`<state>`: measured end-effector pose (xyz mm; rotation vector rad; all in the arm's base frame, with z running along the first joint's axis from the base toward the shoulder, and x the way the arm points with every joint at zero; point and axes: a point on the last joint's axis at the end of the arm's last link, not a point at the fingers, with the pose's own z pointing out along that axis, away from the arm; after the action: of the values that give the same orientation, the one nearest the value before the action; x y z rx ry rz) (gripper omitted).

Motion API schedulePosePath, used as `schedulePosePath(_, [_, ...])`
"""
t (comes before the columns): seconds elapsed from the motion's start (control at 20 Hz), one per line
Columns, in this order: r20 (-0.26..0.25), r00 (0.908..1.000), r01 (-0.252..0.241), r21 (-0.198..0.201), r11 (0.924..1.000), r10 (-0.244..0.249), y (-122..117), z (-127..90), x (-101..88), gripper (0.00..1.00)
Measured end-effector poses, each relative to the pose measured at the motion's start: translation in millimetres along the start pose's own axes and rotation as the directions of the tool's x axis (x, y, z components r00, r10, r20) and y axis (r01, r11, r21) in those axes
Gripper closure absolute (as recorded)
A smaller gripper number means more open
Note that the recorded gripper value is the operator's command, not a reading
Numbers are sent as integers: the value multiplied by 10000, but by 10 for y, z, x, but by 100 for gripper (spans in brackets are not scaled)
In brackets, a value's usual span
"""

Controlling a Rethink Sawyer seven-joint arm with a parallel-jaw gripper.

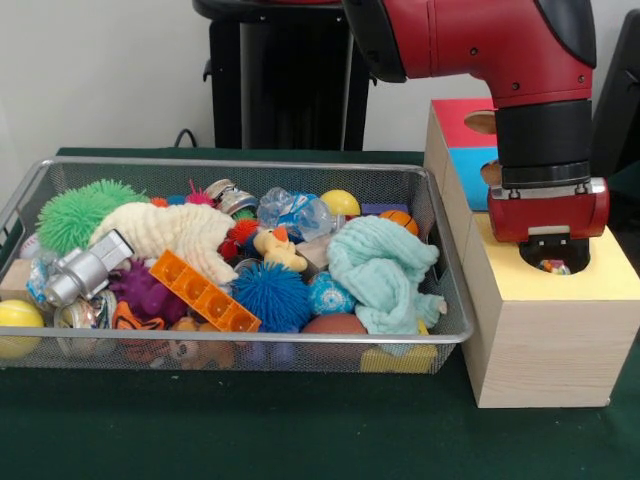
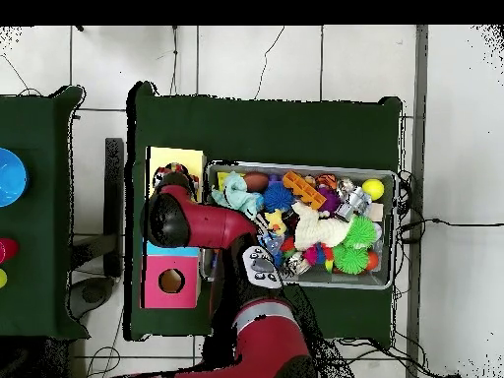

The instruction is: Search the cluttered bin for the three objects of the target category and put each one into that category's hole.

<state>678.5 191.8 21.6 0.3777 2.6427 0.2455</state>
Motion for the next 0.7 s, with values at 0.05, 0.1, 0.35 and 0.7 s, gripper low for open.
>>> schedulePosePath(0.05, [5,10000,19,-1,10000,-19,-2,-1,1,0])
schedulePosePath(0.1, [10,10000,39,-5,10000,-39,-1,-1,0,0])
schedulePosePath(0.35, [7,10000,40,-10,10000,-40,-3,-3,-1,0])
schedulePosePath(0.7, [-101,9999,11,1,10000,-11,-8,-17,-8,0])
